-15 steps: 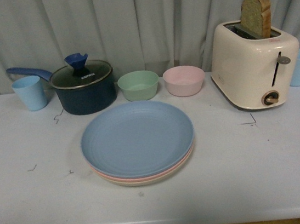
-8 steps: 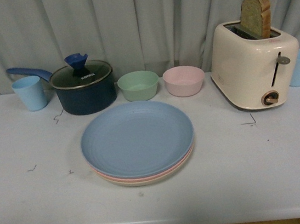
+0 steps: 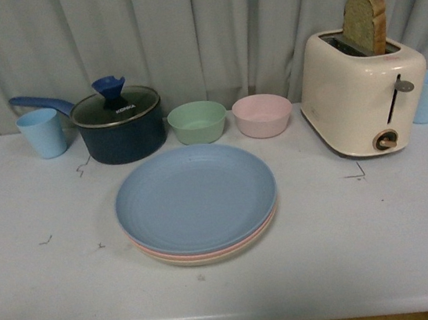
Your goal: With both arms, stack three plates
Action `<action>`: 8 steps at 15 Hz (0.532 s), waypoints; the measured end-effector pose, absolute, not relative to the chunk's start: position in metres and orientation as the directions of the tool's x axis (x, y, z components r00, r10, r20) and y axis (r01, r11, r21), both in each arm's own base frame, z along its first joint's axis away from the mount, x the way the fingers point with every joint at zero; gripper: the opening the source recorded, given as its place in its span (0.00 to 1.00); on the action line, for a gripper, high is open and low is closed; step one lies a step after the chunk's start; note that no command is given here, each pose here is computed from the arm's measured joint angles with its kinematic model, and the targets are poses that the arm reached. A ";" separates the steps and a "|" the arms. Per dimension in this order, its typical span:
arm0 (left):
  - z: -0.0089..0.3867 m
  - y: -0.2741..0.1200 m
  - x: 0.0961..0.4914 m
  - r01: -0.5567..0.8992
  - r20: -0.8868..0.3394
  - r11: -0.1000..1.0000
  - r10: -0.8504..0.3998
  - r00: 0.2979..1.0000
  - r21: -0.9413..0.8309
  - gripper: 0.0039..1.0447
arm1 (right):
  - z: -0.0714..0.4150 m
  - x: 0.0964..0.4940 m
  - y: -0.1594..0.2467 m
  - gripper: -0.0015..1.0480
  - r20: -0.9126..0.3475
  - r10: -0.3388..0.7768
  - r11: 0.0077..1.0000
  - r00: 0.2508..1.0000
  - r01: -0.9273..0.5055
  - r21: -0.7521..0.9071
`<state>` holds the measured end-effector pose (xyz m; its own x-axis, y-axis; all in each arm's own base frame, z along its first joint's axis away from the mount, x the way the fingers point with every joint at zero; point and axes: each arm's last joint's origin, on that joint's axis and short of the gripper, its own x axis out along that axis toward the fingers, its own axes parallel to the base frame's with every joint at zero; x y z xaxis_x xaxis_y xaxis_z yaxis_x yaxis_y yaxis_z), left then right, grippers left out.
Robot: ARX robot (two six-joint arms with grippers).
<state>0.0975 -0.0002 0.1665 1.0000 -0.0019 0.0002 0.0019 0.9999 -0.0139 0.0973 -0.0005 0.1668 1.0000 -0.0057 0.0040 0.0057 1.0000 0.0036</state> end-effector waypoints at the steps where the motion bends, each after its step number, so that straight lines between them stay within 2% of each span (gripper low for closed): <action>1: 0.167 0.000 0.098 0.002 0.000 1.000 -0.002 1.000 -0.014 0.94 | 0.167 0.097 -0.001 0.54 0.004 -0.006 1.000 1.000 0.006 0.004; 4: 0.167 0.000 0.098 0.002 0.000 1.000 -0.002 1.000 -0.014 0.94 | 0.167 0.097 -0.001 0.89 0.004 -0.006 1.000 1.000 0.006 0.004; 5: 0.167 0.000 0.098 0.002 0.000 1.000 -0.002 1.000 -0.014 0.94 | 0.167 0.097 -0.001 0.95 0.004 -0.006 1.000 1.000 0.006 0.004; 8: 0.167 0.000 0.098 0.002 0.000 1.000 -0.002 1.000 -0.014 0.94 | 0.167 0.097 -0.001 0.94 0.004 -0.006 1.000 1.000 0.006 0.004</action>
<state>0.0975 -0.0002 0.1665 1.0000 -0.0019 0.0002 0.0019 0.9999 -0.0139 0.0973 -0.0005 0.1668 1.0000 -0.0057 0.0040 0.0057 1.0000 0.0036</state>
